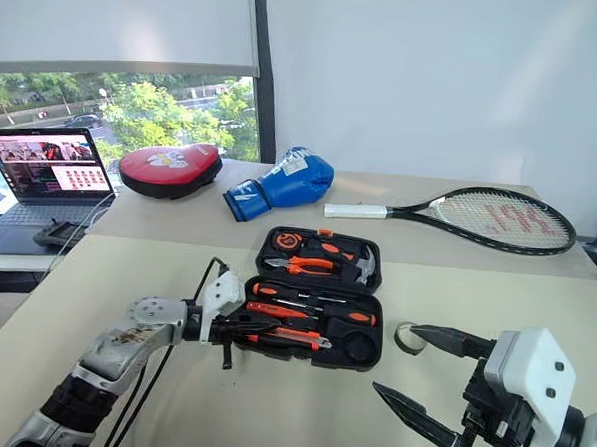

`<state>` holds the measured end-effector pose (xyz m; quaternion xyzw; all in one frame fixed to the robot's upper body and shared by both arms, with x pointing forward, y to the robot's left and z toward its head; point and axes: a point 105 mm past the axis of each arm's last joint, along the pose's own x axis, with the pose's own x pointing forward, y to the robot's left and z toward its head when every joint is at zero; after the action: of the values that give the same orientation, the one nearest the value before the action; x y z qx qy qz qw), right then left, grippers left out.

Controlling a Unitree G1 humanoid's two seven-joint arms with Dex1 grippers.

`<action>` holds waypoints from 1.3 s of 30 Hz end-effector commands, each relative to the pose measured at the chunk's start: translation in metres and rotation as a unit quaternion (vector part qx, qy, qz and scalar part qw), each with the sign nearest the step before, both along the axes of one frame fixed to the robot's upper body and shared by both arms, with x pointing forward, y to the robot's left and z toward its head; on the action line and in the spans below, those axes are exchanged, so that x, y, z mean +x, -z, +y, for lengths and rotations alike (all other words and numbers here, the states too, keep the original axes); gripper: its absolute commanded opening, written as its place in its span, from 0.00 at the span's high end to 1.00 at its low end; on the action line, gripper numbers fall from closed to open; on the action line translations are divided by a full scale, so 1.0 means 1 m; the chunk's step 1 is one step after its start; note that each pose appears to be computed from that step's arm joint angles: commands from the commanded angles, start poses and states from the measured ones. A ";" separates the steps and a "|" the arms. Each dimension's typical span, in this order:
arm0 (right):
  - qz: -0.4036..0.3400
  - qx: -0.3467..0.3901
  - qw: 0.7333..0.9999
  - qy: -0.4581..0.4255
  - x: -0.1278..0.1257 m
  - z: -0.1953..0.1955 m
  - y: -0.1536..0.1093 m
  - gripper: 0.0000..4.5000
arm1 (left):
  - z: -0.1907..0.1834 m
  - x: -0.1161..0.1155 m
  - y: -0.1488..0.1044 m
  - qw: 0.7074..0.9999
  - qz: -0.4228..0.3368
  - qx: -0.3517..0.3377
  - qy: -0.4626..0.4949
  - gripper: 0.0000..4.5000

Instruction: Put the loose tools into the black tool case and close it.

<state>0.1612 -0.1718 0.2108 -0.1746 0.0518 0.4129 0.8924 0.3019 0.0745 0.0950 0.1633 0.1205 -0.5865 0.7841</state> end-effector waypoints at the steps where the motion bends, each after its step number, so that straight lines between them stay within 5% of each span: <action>1: -0.009 -0.008 1.000 -0.006 -0.001 0.002 -0.005 0.00 | 0.005 -0.008 0.056 0.994 0.063 0.089 0.001 0.99; 9: 0.001 -0.006 1.000 -0.008 0.000 0.005 0.000 0.00 | -0.003 -0.009 0.057 0.995 0.059 0.076 0.029 0.99; 13: 0.009 -0.010 0.999 0.032 0.015 -0.003 0.005 0.00 | -0.011 0.006 -0.013 0.995 0.029 -0.094 0.000 0.99; 16: 0.025 -0.027 0.997 0.069 0.030 -0.011 0.015 0.00 | -0.003 0.001 -0.049 0.989 0.019 -0.143 0.013 0.99; 21: 0.084 -0.066 0.988 0.112 0.062 -0.024 0.040 0.00 | 0.011 -0.035 -0.093 0.985 0.013 -0.153 0.082 0.67; 24: 0.120 -0.147 0.972 0.140 0.078 -0.041 0.057 0.00 | 0.015 -0.048 -0.102 0.986 0.012 -0.141 0.090 0.45; 29: 0.178 -0.164 0.960 0.139 0.108 -0.047 0.076 0.00 | 0.016 -0.069 -0.112 0.987 0.012 -0.127 0.098 0.04; 31: 0.190 -0.176 0.956 0.135 0.116 -0.049 0.082 0.00 | 0.013 -0.074 -0.113 0.987 0.006 -0.127 0.095 0.04; 39: 0.212 -0.223 0.946 0.103 0.136 -0.048 0.110 0.52 | 0.019 -0.077 -0.105 0.989 -0.012 -0.139 0.039 0.04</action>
<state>0.2900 -0.2137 0.0969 -0.2486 0.3566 0.3354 0.8357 0.2272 0.0936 0.1880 0.0419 0.0557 -0.6317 0.7721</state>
